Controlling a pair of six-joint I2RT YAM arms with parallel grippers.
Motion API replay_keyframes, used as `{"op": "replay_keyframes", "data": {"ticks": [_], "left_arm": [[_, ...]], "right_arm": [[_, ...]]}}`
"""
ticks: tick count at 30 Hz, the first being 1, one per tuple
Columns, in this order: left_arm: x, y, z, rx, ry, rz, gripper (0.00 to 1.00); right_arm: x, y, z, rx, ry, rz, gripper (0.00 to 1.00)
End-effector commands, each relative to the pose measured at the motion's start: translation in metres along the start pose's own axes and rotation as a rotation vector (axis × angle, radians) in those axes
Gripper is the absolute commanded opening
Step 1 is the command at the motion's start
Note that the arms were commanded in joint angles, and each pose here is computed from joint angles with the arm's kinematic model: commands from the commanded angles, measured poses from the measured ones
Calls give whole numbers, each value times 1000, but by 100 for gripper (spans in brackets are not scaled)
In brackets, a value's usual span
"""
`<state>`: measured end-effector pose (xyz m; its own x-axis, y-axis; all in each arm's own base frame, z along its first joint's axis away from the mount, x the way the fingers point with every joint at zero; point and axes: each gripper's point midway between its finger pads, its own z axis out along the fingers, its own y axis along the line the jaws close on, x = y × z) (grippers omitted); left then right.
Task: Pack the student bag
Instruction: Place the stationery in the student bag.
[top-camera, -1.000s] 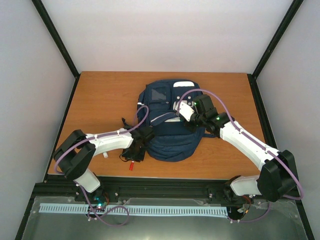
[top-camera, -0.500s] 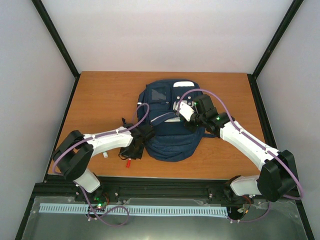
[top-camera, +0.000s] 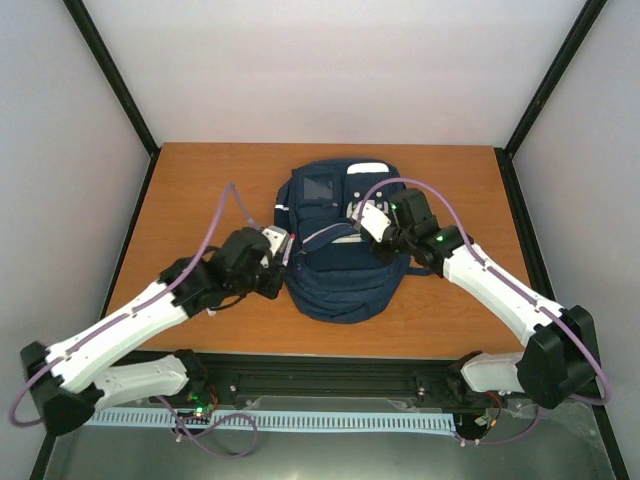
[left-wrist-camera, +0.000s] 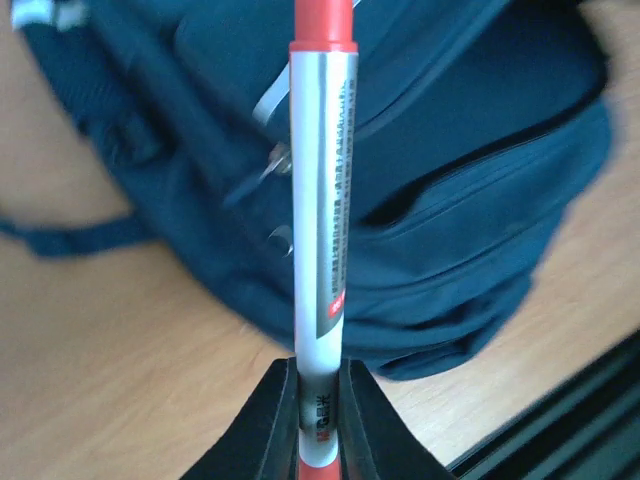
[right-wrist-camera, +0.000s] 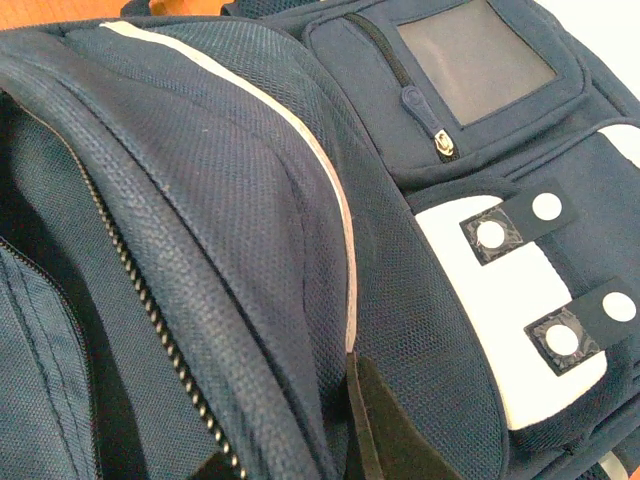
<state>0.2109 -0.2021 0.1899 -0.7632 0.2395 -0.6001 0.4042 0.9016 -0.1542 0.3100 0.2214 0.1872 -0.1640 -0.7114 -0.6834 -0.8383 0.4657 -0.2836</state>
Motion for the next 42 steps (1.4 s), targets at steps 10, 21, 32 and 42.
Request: {"op": "replay_keyframes", "data": {"ticks": [10,21,32,42], "left_arm": [[-49,-100,-17,208,-197,562,1],[-47,-129,19,32,-202,860,1],[-79,-121,47,-288,-252,1033,1],[-92,-132,74,-349,-252,1178,1]], "right_arm": [[-42,4,-33,-39,-196,-1,4],[-46,7,-40,-64,-224,-1,4],[-48,11,-46,-95,-250,-2,4],[-48,10,-47,-98,-251,5,5]]}}
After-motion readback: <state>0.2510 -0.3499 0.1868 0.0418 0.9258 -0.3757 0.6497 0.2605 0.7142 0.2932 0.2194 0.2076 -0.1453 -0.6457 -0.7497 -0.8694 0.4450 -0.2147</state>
